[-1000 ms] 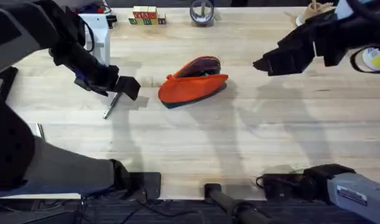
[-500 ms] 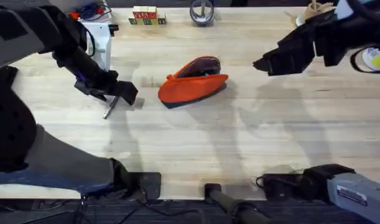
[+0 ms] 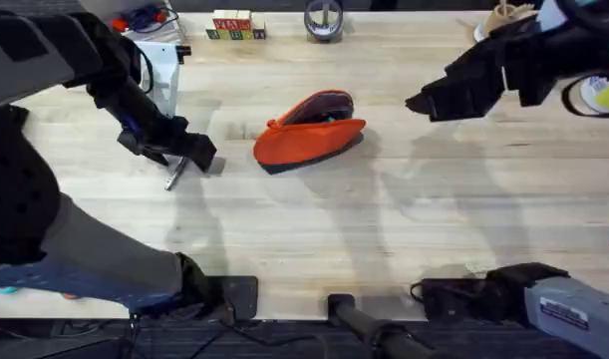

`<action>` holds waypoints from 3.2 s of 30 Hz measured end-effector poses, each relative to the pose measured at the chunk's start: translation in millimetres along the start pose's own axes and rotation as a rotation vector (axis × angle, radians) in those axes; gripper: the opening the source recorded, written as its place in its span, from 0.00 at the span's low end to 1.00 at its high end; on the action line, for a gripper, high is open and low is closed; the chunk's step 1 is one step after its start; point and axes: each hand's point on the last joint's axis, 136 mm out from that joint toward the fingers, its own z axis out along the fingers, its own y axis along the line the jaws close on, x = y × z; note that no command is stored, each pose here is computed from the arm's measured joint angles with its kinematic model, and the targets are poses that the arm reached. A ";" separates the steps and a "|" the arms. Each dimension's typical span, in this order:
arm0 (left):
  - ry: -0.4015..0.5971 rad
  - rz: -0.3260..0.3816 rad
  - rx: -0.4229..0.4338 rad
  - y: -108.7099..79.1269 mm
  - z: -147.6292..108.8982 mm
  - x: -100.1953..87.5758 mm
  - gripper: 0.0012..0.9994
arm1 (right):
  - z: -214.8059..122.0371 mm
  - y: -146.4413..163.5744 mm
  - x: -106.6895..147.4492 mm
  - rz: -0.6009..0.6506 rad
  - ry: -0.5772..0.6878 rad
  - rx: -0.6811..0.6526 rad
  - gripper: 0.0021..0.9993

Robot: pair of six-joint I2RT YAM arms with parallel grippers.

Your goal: Unzip the bag, pick up the pens from the table one at a time and place them inside, then zip the bag closed.

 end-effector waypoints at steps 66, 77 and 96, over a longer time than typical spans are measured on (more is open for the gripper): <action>-0.648 0.380 -0.053 -141.3 -139.0 -74.1 0.04 | 0.1 0.0 0.0 0.000 0.000 0.000 1.00; -0.790 0.531 0.051 -195.8 -159.5 -91.4 0.04 | 0.0 0.0 0.0 0.000 0.000 0.000 1.00; -0.823 0.879 0.101 -258.3 -159.6 -76.9 0.04 | 0.0 0.0 0.0 0.000 0.000 0.000 1.00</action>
